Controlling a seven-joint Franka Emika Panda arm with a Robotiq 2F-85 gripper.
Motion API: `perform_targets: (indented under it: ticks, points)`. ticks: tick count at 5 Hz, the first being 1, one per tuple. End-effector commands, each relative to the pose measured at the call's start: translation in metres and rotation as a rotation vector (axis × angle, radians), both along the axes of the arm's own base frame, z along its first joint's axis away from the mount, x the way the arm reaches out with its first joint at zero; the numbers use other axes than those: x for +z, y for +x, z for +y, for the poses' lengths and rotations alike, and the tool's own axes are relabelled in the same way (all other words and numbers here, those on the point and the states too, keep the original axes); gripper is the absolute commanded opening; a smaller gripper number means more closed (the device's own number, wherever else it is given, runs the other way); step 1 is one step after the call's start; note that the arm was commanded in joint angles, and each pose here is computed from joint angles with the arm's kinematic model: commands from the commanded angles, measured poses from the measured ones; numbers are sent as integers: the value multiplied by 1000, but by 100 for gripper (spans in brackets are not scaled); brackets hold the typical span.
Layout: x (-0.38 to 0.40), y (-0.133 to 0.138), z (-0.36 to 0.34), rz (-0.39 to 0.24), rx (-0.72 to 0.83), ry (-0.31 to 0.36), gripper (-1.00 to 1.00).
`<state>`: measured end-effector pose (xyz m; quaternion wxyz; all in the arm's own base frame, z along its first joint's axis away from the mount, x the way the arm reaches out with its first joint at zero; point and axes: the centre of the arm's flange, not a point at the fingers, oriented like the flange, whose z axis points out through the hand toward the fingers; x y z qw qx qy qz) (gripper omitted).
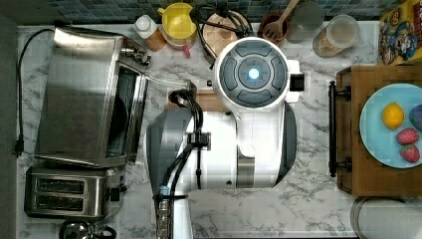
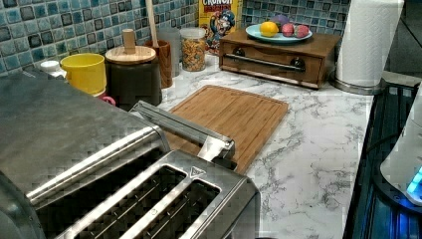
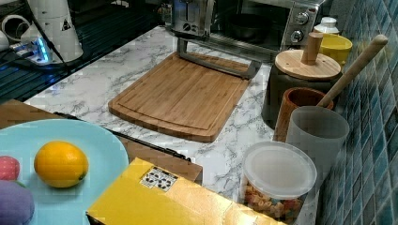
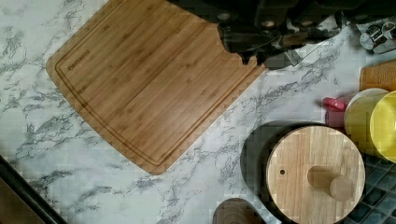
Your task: Close the oven.
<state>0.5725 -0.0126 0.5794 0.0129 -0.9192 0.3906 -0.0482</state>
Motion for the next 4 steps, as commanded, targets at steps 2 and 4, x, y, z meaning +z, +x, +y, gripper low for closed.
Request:
perform_targets:
  ticks: [2,4]
  points:
    - [-22,-21,-16,-9,36,81,-100]
    - [-93,-72,-54,10,166,238,-100]
